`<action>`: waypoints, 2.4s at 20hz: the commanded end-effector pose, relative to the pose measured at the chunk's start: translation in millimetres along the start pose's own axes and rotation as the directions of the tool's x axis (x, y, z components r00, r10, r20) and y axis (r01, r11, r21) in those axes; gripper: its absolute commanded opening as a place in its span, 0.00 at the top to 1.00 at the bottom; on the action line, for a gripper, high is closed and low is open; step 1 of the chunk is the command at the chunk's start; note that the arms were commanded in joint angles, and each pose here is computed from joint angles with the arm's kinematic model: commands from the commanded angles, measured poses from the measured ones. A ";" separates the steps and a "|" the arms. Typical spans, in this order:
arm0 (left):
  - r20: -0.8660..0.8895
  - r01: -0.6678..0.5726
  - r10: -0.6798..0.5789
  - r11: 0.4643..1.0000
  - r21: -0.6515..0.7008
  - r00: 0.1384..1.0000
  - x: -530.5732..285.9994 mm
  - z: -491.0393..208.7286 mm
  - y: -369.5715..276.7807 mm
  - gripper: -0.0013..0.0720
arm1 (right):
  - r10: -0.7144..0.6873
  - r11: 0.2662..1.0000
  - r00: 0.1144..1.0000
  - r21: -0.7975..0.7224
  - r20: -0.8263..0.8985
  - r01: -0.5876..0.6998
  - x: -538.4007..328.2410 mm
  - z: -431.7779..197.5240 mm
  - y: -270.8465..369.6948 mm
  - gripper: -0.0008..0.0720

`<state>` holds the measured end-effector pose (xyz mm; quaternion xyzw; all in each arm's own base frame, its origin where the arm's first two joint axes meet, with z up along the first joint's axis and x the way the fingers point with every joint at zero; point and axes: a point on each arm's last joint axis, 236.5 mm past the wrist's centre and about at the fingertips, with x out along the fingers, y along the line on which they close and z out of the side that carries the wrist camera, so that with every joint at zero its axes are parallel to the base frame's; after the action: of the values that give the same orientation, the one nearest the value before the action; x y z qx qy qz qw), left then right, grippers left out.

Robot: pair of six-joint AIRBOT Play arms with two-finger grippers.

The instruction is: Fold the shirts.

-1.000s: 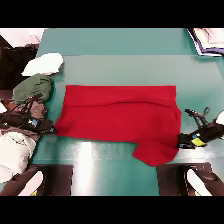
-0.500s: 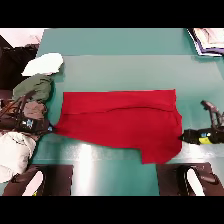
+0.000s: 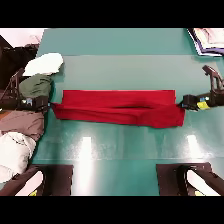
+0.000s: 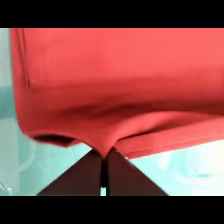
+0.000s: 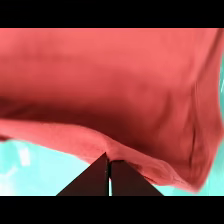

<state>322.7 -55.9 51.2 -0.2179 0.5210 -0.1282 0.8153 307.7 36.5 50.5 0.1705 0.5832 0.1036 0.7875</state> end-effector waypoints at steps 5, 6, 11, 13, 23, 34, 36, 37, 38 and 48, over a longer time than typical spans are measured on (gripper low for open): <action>0.020 -0.025 0.026 0.998 -0.064 0.999 48.7 50.7 34.0 0.95 | -0.001 1.000 1.000 0.015 -0.018 0.001 48.7 68.3 -14.2 0.97; 0.028 -0.030 0.032 0.997 -0.068 0.999 52.8 57.1 37.6 0.95 | 0.000 1.000 1.000 0.022 -0.023 0.001 55.5 73.4 -17.3 0.97; 0.143 -0.027 0.043 0.993 -0.113 0.989 64.9 99.1 48.7 0.28 | 0.045 0.997 0.999 0.069 0.028 -0.046 81.5 113.1 -18.8 0.71; 0.216 0.036 0.002 0.984 -0.176 0.976 60.6 118.2 38.1 0.14 | 0.107 0.989 0.991 0.098 0.079 -0.114 80.6 134.8 -7.4 0.29; 0.005 0.134 -0.133 0.990 -0.035 0.991 52.4 78.1 -1.8 0.94 | 0.178 0.967 0.981 0.197 -0.073 -0.161 53.7 59.3 -79.4 0.09; -0.102 0.213 -0.200 0.966 0.144 0.975 92.2 36.9 -99.4 0.95 | 0.456 0.876 0.874 0.258 -0.168 -0.408 128.2 28.5 -61.1 0.10; -0.108 0.222 -0.208 0.966 0.132 0.972 97.3 31.0 -113.5 0.95 | 0.473 0.870 0.864 0.246 -0.174 -0.427 138.0 30.1 -47.3 0.20; -0.123 0.227 -0.211 0.964 0.136 0.970 99.5 25.6 -118.7 0.95 | 0.475 0.872 0.860 0.229 -0.185 -0.432 140.1 28.7 -41.8 0.21; -0.139 0.231 -0.213 0.963 0.136 0.967 102.1 20.4 -122.6 0.95 | 0.475 0.875 0.859 0.205 -0.194 -0.438 141.2 27.9 -37.2 0.30; -0.365 0.339 -0.236 0.907 0.251 0.901 170.3 -34.5 -211.1 0.95 | 0.493 0.870 0.857 0.106 -0.152 -0.481 53.2 76.8 -6.5 0.97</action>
<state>369.2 -281.9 11.2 -0.1634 0.5775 -0.3297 0.7288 390.8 38.8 -24.0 0.3303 0.6000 0.2907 0.6681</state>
